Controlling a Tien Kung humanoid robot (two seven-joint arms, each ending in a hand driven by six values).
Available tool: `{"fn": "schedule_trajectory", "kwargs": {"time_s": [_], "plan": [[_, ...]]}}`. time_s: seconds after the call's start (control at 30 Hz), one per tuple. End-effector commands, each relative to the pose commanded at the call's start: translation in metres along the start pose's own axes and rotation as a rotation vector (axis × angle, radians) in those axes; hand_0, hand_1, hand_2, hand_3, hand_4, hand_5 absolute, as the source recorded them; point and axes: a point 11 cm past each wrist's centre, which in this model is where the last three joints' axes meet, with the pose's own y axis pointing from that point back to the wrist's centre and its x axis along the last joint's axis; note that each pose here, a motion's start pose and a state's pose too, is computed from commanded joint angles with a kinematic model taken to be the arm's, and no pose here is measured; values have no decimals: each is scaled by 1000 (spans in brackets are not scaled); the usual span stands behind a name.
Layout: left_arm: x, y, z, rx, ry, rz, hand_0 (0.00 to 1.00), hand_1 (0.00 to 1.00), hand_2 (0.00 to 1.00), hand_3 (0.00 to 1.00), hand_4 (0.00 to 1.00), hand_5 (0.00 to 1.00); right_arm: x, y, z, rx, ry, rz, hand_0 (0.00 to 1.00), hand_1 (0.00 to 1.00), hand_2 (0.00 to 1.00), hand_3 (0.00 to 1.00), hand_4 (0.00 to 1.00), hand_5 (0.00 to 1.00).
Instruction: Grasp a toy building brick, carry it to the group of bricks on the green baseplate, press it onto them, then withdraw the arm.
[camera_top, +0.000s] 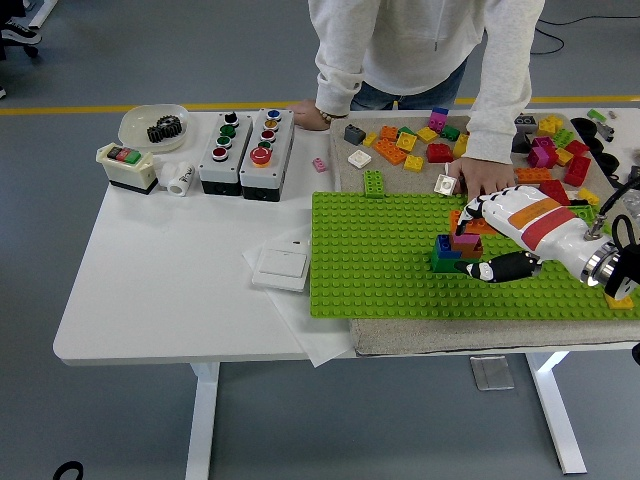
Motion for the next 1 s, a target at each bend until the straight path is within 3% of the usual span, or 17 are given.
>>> {"fn": "schedule_trajectory", "kwargs": {"time_s": [1.0], "plan": [[-4, -1, 0, 1, 4, -9, 842, 844, 825, 632, 719, 620, -8, -1, 0, -6, -6, -22, 631, 626, 695, 581, 805, 465]]}}
